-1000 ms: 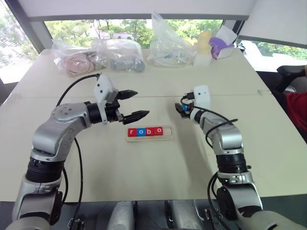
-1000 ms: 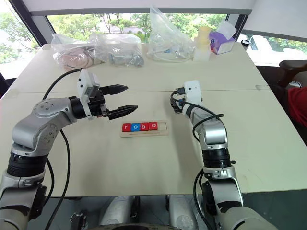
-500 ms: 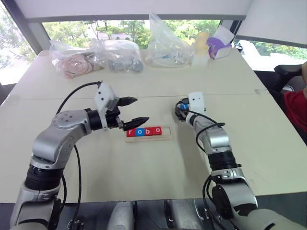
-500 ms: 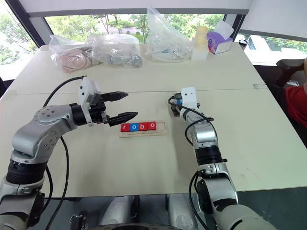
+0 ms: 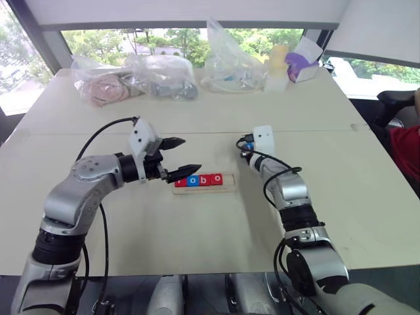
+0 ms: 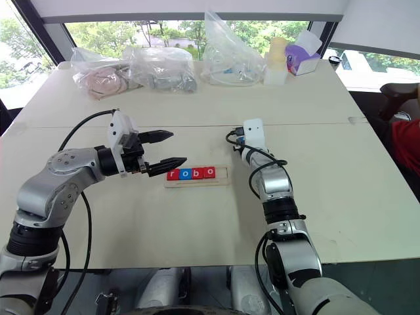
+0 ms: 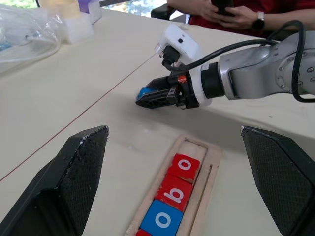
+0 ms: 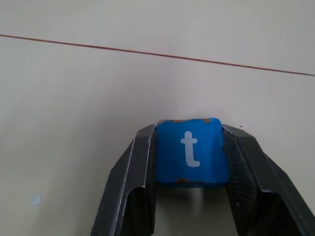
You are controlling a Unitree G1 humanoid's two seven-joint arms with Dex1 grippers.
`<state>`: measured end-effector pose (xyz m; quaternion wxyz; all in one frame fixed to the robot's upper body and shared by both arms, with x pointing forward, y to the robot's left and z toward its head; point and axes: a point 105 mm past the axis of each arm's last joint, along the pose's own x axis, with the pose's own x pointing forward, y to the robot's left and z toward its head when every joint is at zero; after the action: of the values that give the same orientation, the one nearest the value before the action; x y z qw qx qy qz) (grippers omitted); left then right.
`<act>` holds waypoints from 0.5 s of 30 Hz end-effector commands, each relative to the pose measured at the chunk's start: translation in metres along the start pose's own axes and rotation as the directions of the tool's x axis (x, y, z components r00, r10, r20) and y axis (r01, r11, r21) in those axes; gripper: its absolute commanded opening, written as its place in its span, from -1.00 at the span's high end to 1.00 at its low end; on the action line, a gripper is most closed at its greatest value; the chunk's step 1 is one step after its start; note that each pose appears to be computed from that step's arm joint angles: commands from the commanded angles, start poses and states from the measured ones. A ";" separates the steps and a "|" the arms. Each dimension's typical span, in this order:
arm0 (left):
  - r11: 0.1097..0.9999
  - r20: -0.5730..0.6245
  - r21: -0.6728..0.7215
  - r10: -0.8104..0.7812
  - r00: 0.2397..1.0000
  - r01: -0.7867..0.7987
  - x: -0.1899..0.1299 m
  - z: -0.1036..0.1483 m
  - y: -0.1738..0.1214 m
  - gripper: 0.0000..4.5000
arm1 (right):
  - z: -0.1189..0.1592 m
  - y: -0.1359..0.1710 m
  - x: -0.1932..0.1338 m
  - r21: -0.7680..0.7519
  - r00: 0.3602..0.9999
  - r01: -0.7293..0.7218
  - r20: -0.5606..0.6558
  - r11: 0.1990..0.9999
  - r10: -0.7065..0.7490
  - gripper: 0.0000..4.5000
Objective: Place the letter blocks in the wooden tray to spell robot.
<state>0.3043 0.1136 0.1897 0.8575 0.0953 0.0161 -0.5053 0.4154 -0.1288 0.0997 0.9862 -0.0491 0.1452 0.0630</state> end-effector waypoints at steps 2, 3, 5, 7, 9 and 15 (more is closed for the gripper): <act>0.994 -0.026 0.056 -0.098 0.995 0.099 0.001 0.001 -0.018 -1.00 | 0.018 -0.014 -0.034 0.018 0.998 0.039 0.047 0.999 -0.039 0.45; 0.991 -0.043 0.058 -0.119 0.992 0.121 0.001 -0.002 -0.022 -1.00 | 0.019 -0.017 -0.043 0.026 0.998 0.049 0.047 0.998 -0.050 0.45; 0.985 -0.076 0.062 -0.154 0.985 0.159 0.004 -0.008 -0.028 -1.00 | 0.017 -0.020 -0.058 0.041 0.997 0.065 0.035 0.997 -0.067 0.45; 0.978 -0.092 0.057 -0.195 0.976 0.201 0.008 -0.013 -0.035 -1.00 | 0.014 -0.024 -0.075 0.070 0.995 0.100 0.008 0.993 -0.101 0.45; 0.967 -0.099 0.054 -0.241 0.965 0.247 0.013 -0.017 -0.043 -1.00 | 0.008 -0.029 -0.093 0.106 0.990 0.144 -0.024 0.984 -0.142 0.45; 0.949 -0.090 0.059 -0.303 0.949 0.309 0.027 -0.018 -0.048 -1.00 | -0.010 -0.027 -0.114 0.140 0.980 0.177 -0.116 0.974 -0.161 0.45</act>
<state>0.2776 0.0766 0.1546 0.7723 0.1308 0.0670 -0.6180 0.3125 -0.1683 0.1188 0.9781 0.0033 0.2065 -0.0272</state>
